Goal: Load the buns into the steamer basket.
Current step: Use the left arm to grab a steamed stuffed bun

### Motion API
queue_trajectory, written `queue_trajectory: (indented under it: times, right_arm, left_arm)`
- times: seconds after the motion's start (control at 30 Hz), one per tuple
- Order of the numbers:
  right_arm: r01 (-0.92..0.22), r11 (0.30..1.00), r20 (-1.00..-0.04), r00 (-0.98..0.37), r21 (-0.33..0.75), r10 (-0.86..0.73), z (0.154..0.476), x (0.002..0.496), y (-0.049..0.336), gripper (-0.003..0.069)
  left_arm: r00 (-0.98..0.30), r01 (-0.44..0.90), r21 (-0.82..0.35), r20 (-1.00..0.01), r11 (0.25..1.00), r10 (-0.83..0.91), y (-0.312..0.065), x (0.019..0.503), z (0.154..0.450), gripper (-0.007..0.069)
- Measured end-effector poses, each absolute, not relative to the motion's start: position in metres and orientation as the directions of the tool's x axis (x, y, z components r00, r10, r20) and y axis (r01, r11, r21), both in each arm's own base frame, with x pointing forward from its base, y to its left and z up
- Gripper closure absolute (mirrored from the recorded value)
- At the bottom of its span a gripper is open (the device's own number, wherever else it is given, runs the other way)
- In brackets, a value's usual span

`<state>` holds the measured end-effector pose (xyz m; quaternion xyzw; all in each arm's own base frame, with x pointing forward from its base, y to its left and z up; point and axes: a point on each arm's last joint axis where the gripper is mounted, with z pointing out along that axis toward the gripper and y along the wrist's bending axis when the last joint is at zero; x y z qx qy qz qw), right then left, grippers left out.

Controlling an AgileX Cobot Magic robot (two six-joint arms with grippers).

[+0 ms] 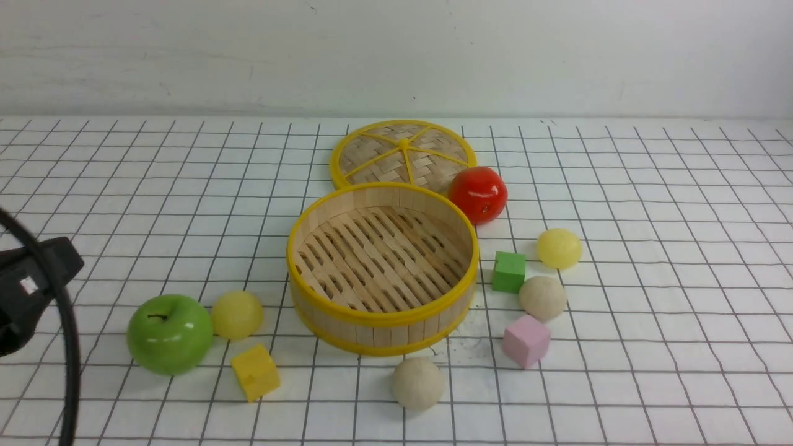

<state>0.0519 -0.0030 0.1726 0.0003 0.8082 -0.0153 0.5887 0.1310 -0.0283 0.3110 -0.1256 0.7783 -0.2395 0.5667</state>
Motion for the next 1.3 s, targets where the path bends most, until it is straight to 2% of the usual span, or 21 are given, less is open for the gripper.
queue_trajectory:
  times: [0.1,0.27,0.43,0.47,0.5,0.57,0.73,0.77,0.83,1.13,1.3]
  right_arm:
    - [0.019,1.0,-0.952,-0.307,-0.024,-0.018,0.173,0.052,-0.003,0.0419]
    - [0.019,1.0,-0.952,-0.307,-0.024,-0.018,0.173,0.052,-0.003,0.0419]
    - [0.019,1.0,-0.952,-0.307,-0.024,-0.018,0.173,0.052,-0.003,0.0419]
    - [0.019,1.0,-0.952,-0.307,-0.024,-0.018,0.173,0.052,-0.003,0.0419]
    - [0.019,1.0,-0.952,-0.307,-0.024,-0.018,0.173,0.052,-0.003,0.0419]
    - [0.019,1.0,-0.952,-0.307,-0.024,-0.018,0.173,0.052,-0.003,0.0419]
    - [0.019,1.0,-0.952,-0.307,-0.024,-0.018,0.173,0.052,-0.003,0.0419]
    - [0.019,1.0,-0.952,-0.307,-0.024,-0.018,0.173,0.052,-0.003,0.0419]
    - [0.019,1.0,-0.952,-0.307,-0.024,-0.018,0.173,0.052,-0.003,0.0419]
    - [0.019,1.0,-0.952,-0.307,-0.024,-0.018,0.173,0.052,-0.003,0.0419]
    - [0.019,1.0,-0.952,-0.307,-0.024,-0.018,0.173,0.052,-0.003,0.0419]
  left_arm:
    - [-0.396,0.034,-0.509,-0.797,0.86,-0.456,-0.032,0.142,0.304,0.0387]
    - [-0.641,0.002,-0.452,-0.685,0.892,-0.346,-0.044,0.181,0.311,0.0387]
    - [-0.784,0.045,-0.343,-0.595,0.938,-0.18,-0.053,0.22,0.319,0.0387]
    - [-0.835,0.085,-0.299,-0.542,0.95,-0.096,-0.058,0.24,0.32,0.0387]
    - [-0.84,0.089,-0.296,-0.535,0.951,-0.088,-0.059,0.244,0.32,0.0387]
    - [-0.88,0.165,-0.239,-0.473,0.957,0.033,-0.067,0.269,0.315,0.0387]
    - [-0.89,0.308,-0.048,-0.368,0.95,0.269,-0.091,0.314,0.291,0.0387]
    - [-0.89,0.309,-0.049,-0.368,0.95,0.27,-0.092,0.314,0.291,0.0387]
    - [-0.886,0.322,0.04,-0.341,0.946,0.315,-0.103,0.335,0.277,0.0387]
    - [-0.885,0.333,0.128,-0.299,0.934,0.356,-0.11,0.368,0.232,0.0387]
    - [-0.886,0.322,0.135,-0.306,0.937,0.348,-0.111,0.376,0.216,0.0387]
